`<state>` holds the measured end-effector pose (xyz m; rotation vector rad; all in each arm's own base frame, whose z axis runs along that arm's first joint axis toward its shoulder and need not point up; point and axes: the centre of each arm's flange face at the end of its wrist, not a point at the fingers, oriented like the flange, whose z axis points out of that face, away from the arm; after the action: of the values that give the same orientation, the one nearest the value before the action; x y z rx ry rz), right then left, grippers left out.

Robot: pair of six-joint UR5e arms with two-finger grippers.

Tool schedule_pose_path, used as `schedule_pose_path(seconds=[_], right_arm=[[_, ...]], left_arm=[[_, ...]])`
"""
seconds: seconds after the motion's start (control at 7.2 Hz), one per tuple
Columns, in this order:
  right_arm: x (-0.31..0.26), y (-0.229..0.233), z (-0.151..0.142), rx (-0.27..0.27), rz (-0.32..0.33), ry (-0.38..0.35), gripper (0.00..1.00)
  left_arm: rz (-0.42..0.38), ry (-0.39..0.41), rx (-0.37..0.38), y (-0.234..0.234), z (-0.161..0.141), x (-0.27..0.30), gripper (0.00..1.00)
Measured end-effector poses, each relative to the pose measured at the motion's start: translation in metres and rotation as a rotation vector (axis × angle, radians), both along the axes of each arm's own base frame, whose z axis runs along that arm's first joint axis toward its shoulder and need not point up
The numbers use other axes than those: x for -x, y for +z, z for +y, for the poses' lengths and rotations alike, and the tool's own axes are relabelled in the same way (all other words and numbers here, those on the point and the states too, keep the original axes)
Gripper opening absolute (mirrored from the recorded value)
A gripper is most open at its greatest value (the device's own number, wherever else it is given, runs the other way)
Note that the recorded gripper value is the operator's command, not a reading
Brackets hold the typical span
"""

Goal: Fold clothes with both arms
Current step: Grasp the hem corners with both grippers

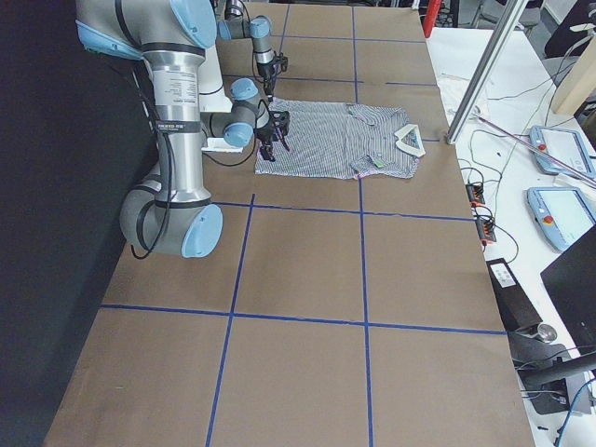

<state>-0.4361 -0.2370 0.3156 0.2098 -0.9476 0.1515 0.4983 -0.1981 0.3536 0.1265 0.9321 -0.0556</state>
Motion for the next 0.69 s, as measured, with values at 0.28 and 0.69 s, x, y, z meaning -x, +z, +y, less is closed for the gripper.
schedule_pose_path(seconds=[0.28, 0.69], right_arm=[[0.0, 0.0, 0.0, 0.0, 0.0, 0.0, 0.95], [0.014, 0.008, 0.017, 0.084, 0.013, 0.064, 0.6]], left_arm=[[-0.003, -0.007, 0.007, 0.002, -0.001, 0.0, 0.0], [0.003, -0.007, 0.007, -0.002, -0.001, -0.002, 0.0]])
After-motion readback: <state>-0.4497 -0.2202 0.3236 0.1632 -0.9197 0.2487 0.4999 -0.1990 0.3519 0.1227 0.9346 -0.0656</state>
